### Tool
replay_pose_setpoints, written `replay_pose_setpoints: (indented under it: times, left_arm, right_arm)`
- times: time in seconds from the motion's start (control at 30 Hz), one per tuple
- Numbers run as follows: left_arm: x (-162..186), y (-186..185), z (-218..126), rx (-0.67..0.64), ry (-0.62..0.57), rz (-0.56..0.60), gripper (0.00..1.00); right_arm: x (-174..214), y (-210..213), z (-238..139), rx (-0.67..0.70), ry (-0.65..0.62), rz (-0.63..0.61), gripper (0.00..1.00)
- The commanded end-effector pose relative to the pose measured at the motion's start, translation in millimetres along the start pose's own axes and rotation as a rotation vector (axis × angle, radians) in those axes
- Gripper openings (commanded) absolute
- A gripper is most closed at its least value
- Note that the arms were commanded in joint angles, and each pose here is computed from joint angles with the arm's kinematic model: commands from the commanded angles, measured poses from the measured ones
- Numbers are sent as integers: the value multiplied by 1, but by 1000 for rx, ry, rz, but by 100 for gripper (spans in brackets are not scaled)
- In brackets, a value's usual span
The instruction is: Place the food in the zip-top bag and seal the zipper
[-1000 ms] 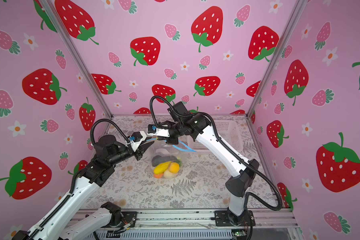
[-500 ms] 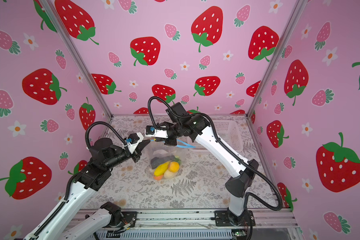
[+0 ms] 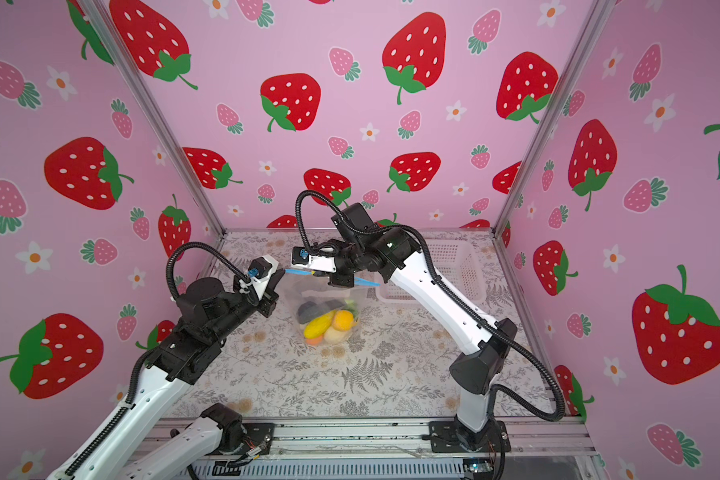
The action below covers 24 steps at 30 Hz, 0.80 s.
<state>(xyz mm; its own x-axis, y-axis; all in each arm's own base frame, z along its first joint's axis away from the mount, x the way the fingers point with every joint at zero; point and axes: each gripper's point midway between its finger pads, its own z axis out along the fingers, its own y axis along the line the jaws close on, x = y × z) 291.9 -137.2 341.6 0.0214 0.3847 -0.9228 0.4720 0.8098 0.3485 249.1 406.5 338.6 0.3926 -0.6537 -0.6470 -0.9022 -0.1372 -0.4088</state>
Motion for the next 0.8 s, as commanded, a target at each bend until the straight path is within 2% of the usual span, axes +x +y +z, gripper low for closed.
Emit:
replay_pose_setpoints:
  times: [0.0, 0.33, 0.77]
  left_arm:
    - [9, 42, -11, -230, 54, -4, 0]
    - [20, 77, -24, -418, 126, -42, 0]
    - [26, 94, -30, -478, 161, -84, 0]
  right_arm:
    - [24, -6, -7, 14, 83, 52, 0]
    - [35, -11, -19, 55, 125, 86, 0]
    - [60, -12, -35, 106, 160, 145, 0]
